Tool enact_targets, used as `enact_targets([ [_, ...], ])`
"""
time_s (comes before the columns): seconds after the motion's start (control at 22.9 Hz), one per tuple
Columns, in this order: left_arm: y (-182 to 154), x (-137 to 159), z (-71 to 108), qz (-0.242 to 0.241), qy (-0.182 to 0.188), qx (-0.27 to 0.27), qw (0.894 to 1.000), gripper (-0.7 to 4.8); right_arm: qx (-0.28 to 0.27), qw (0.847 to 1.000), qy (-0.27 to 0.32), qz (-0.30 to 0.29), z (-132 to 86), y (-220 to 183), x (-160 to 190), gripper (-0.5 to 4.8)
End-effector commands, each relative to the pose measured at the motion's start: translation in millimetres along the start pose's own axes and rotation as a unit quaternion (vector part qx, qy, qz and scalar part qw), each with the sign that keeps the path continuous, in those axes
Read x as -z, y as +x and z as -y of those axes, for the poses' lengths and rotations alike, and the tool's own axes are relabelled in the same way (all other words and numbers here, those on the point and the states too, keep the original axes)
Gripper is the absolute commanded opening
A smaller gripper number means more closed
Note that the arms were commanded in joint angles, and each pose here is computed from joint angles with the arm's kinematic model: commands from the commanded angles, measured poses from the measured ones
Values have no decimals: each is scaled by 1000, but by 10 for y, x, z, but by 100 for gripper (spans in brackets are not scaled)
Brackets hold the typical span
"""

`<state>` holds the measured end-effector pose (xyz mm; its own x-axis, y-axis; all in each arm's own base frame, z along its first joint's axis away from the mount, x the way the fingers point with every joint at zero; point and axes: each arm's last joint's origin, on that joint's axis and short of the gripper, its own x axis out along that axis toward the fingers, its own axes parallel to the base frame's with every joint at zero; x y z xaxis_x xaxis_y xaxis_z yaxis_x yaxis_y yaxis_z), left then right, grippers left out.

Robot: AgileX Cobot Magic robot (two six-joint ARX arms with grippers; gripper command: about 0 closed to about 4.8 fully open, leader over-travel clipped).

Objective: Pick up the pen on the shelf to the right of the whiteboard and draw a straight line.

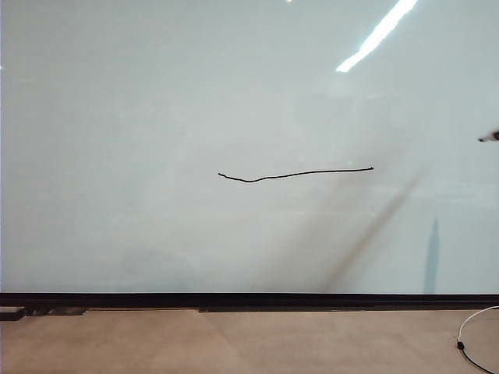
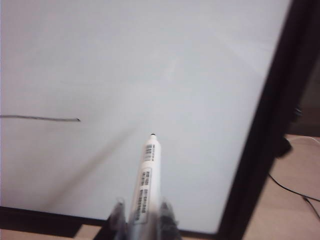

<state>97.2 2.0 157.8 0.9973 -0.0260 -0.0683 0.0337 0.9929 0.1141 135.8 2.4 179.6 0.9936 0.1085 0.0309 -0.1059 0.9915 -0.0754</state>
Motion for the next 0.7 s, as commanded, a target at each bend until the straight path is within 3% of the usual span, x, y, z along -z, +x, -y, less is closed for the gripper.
enact_targets([
  [0.04, -3, -17, -1, 4, 1, 0, 1000, -5, 6, 1000, -5, -10, -6, -59, 32, -6],
  [0.17, -3, -17, -1, 4, 1, 0, 1000, -5, 46, 999, -28, -7, 10, -138, 20, -6],
  [0.7, -3, -17, -2, 4, 1, 0, 1000, -5, 59, 997, -27, 33, -12, -389, 36, -6],
])
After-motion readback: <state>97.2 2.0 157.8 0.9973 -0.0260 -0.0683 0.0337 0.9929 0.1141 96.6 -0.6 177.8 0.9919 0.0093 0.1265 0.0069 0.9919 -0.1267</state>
